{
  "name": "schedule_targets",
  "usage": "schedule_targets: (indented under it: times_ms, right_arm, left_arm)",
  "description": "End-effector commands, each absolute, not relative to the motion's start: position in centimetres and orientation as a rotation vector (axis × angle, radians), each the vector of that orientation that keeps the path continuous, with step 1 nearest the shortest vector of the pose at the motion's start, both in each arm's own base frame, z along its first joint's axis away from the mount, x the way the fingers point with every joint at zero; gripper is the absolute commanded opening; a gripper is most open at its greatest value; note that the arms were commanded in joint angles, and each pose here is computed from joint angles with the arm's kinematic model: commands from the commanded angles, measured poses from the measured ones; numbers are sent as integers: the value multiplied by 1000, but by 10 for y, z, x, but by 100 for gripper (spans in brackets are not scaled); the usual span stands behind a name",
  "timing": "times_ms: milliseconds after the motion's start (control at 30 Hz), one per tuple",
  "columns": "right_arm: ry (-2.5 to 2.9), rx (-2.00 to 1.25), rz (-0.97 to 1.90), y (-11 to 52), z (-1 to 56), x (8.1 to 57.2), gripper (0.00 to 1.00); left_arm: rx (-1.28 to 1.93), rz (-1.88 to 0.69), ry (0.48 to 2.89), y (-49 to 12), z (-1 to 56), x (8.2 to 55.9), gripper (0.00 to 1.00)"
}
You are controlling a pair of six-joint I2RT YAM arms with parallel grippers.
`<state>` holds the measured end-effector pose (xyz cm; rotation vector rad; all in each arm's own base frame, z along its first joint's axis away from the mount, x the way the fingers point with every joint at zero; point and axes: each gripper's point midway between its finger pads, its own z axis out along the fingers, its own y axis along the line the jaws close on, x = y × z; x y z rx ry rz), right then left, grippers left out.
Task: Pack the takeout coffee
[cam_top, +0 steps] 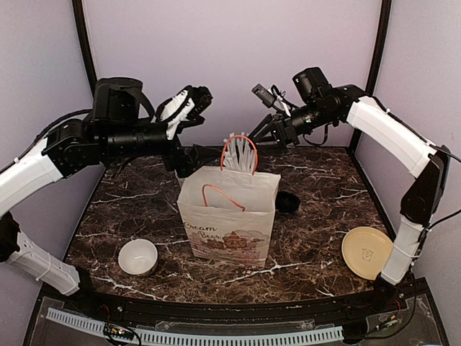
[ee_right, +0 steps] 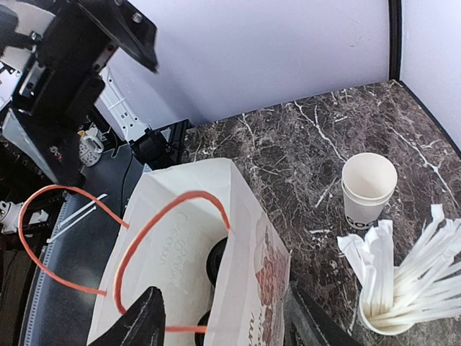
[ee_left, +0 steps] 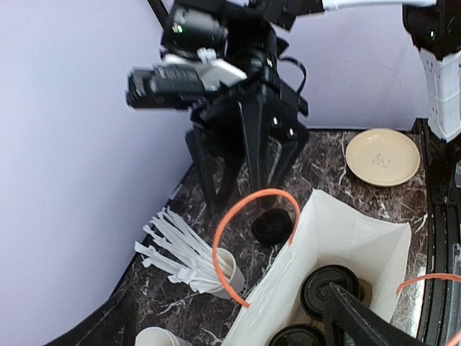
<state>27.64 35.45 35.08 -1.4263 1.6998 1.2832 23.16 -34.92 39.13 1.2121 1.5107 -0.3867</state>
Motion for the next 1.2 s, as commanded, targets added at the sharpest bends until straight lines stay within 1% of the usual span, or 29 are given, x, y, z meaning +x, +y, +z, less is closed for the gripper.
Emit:
schedule_targets:
  times_ms: [0, 67, 167, 233, 300, 367, 467, 533, 600, 667, 767, 800, 833, 900, 933, 1000, 1033, 1100, 1167]
  right_arm:
    - [1673, -1480, 1309, 374, 357, 259, 56]
    - [1683, -1466, 1274, 373, 358, 260, 57]
    - [1726, -1413, 1105, 362, 358, 275, 60]
    - [1747, -1346, 1004, 347, 364, 289, 62]
    - [1780, -1253, 844, 330, 369, 311, 64]
    - [1760, -1221, 751, 314, 383, 318, 67]
    - [1671, -1299, 854, 309, 399, 290, 72]
    - [1626, -1366, 972, 317, 398, 263, 73]
    - [1614, -1428, 1023, 330, 388, 242, 75]
    - [1631, -1475, 1005, 344, 376, 231, 75]
    - [1659, -1474, 1005, 356, 368, 235, 74]
    - [1680, -1456, 1002, 359, 366, 240, 71]
    - [1694, -1446, 1006, 362, 365, 243, 66]
    - [1688, -1455, 1032, 367, 365, 242, 48]
    - [1679, -1465, 1042, 369, 364, 239, 35]
    - [1652, -1493, 1055, 373, 366, 229, 4]
    - [1635, -1512, 1062, 375, 366, 221, 0]
    - [1587, -1571, 1079, 380, 368, 199, 0]
    - [1516, -1679, 1126, 389, 368, 162, 0]
  left_arm:
    - [1052, -413, 1412, -329, 431, 226, 92]
    - [1015, -405, 1397, -318, 439, 223, 92]
    - [970, -379, 1402, -308, 438, 225, 92]
    - [938, -374, 1391, -301, 442, 225, 91]
    - [907, -360, 1383, -294, 446, 226, 91]
    - [867, -334, 1384, -287, 449, 229, 91]
    - [807, -282, 1393, -275, 451, 235, 92]
    - [788, -254, 1403, -271, 447, 239, 92]
    - [771, -231, 1412, -268, 444, 242, 93]
    - [759, -211, 1422, -265, 439, 245, 95]
    - [748, -207, 1445, -263, 434, 246, 95]
    - [749, -206, 1453, -262, 432, 246, 95]
    - [738, -212, 1458, -260, 433, 245, 95]
    - [731, -221, 1465, -258, 431, 244, 95]
    - [724, -223, 1463, -255, 432, 243, 95]
    - [718, -217, 1468, -252, 430, 242, 95]
    - [716, -209, 1471, -251, 429, 243, 95]
    - [716, -195, 1471, -248, 428, 243, 95]
    - [723, -172, 1468, -247, 425, 244, 95]
